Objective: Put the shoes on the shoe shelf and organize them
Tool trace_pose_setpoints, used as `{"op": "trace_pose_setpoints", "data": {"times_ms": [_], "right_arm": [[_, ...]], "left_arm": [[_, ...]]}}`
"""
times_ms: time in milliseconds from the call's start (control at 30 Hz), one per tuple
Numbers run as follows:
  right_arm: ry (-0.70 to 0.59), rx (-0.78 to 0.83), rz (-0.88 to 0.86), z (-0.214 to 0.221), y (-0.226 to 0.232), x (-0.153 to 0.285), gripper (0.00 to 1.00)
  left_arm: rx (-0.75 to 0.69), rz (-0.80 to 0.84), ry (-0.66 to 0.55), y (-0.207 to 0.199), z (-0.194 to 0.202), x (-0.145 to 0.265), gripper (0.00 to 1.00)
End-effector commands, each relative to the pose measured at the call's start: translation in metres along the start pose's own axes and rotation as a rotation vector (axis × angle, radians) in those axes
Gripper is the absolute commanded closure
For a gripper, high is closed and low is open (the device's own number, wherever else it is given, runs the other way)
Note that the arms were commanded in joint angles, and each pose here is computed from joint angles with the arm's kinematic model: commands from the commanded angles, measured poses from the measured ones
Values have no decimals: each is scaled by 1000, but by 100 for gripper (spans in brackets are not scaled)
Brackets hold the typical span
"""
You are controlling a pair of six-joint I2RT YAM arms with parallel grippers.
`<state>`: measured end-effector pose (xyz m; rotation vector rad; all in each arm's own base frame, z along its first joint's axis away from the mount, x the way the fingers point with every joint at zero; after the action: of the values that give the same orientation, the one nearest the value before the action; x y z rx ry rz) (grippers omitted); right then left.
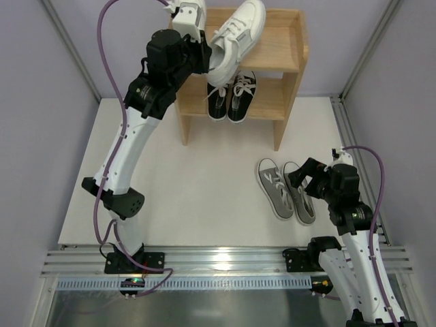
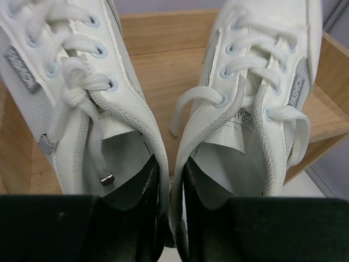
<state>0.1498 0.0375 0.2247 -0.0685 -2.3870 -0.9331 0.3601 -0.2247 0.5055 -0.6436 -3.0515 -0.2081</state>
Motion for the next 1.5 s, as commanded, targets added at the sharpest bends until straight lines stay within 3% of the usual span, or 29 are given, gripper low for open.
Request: {"op": "trace_pose_setpoints", "data": {"times_ms": [0,33,133,300,467,567,600,667,733,767,800,900,967,1000,1033,1100,1133,1300,1467], "right_arm": [[-42,18,-14,-9,5,2,2],[-42,19,-12,-9,5,2,2],[-39,19,-11,-8,5,1,2],[-34,16,-16,-8,6,0,2],[-39,14,-29,-9,7,2,2],[-58,18,-42,-14,12,7,2],[-68,18,-47,-16,14,9,2],[-93,17,-59,-22,20,14,2],[-120,12,-62,-30,25,14,2],[-139,7,-77,-36,30,16,2],[-144,2,-88,-41,35,13,2],[-170,-21,-132,-53,49,12,2],[-206,-19,-188,-63,59,8,2],[-246,-10,-231,-70,65,7,2],[-260,-6,-246,-72,67,5,2],[-313,11,-291,-81,75,5,2],[-319,14,-292,-82,75,0,2],[-330,93,-278,-97,85,-19,2],[-346,226,-233,-101,92,-40,2]], "left_arm": [[33,-66,-221,17,-43,4,69],[36,-74,-224,18,-44,5,60],[42,-103,-237,21,-48,10,48],[55,-155,-246,27,-53,18,39],[85,-180,-263,31,-58,31,22],[140,-198,-329,37,-76,60,2],[149,-219,-308,38,-68,60,0],[204,-266,-359,46,-78,88,0],[209,-347,-290,50,-51,89,0],[231,-373,-331,55,-55,111,0],[209,-396,-245,52,-20,102,0],[230,-450,-294,58,2,129,0],[190,-452,-209,51,53,124,0],[213,-447,-273,53,50,137,0],[174,-427,-210,47,88,131,0],[180,-406,-264,45,101,137,0],[167,-408,-221,42,123,133,1],[126,-353,-63,29,159,107,0],[32,-367,16,27,181,84,0]]}}
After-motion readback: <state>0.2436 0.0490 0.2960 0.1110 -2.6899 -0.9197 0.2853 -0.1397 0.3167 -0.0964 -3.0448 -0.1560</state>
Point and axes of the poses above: each gripper's point midway between its finger pads, its own x axis back along the fingers, its own y axis along the line the jaws close on, z = x × y, the point moved 9 cm from there along x, back along the fingers, and after that the axes turned 13 degrees about -x, right-handed, at the moved point
